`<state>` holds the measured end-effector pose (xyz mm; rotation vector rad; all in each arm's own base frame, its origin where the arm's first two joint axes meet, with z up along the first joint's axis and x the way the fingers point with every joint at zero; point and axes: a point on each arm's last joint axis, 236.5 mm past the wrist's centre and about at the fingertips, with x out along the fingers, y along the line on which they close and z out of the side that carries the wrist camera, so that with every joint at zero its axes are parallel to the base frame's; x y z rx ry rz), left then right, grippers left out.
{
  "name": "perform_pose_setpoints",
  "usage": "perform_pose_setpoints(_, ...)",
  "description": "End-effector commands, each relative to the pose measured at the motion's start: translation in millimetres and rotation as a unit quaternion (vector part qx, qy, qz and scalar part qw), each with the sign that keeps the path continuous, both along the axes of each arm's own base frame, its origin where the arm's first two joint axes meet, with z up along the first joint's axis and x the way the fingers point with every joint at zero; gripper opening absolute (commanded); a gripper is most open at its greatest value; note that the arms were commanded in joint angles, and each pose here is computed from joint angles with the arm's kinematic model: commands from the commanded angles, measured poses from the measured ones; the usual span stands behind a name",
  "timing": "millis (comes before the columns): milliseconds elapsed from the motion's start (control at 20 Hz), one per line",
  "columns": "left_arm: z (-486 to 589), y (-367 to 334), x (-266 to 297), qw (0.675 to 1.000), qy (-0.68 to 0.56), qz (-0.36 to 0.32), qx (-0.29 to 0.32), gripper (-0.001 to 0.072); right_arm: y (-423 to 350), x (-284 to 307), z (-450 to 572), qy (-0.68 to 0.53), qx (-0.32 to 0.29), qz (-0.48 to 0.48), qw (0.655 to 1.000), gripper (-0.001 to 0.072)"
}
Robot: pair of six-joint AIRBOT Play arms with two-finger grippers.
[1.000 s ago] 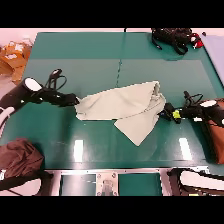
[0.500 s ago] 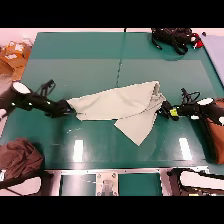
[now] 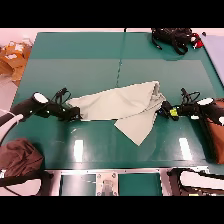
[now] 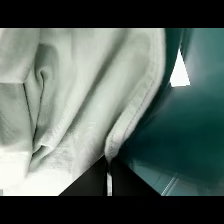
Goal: Fold the shirts.
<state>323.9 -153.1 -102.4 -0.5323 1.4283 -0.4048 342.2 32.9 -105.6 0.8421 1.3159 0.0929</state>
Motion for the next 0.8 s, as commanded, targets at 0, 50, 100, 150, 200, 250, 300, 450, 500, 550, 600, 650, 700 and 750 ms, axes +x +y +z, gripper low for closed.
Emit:
perform_pose_setpoints(0,5,-2,10,1.000,-0.012,-0.007,0.003,0.0021,1,-2,3,0.001,0.005,0.003,1.000,0.0012)
perform_pose_setpoints(50,11,-3,14,1.000,-0.018,-0.015,0.003,0.0021,2,-2,7,-0.001,0.007,0.007,1.000,0.0012)
perform_pose_setpoints(100,20,-3,19,0.999,-0.027,-0.024,0.003,0.0020,3,-1,15,-0.008,0.010,0.014,1.000,0.0012)
perform_pose_setpoints(150,33,-5,25,0.999,-0.040,-0.032,0.001,0.0020,3,3,29,-0.023,0.011,0.021,0.999,0.0012)
perform_pose_setpoints(200,54,-7,35,0.997,-0.065,-0.040,-0.002,0.0020,1,11,50,-0.045,0.010,0.027,0.999,0.0012)
perform_pose_setpoints(250,81,-9,46,0.994,-0.095,-0.048,-0.003,0.0020,-3,24,82,-0.081,0.008,0.031,0.996,0.0012)
perform_pose_setpoints(300,118,-11,59,0.989,-0.137,-0.054,-0.007,0.0020,-6,37,120,-0.125,0.005,0.033,0.992,0.0012)
perform_pose_setpoints(450,257,-17,81,0.954,-0.289,-0.076,-0.013,0.0021,-18,64,281,-0.310,-0.035,0.030,0.950,0.0012)
perform_pose_setpoints(500,311,-18,80,0.934,-0.348,-0.080,-0.013,0.0021,-20,62,334,-0.368,-0.061,0.029,0.927,0.0012)
perform_pose_setpoints(550,360,-18,76,0.912,-0.402,-0.082,-0.010,0.0021,-20,53,389,-0.425,-0.089,0.028,0.900,0.0012)
perform_pose_setpoints(600,412,-17,66,0.885,-0.458,-0.084,-0.006,0.0020,-19,41,436,-0.474,-0.116,0.024,0.873,0.0012)
perform_pose_setpoints(650,457,-14,53,0.858,-0.506,-0.083,0.002,0.0020,-17,25,485,-0.525,-0.142,0.016,0.839,0.0012)
perform_pose_setpoints(700,502,-11,34,0.828,-0.554,-0.083,0.008,0.0021,-15,6,527,-0.569,-0.166,0.007,0.806,0.0012)
perform_pose_setpoints(750,539,-9,13,0.801,-0.593,-0.084,0.014,0.0021,-11,-16,567,-0.611,-0.189,-0.006,0.769,0.0012)
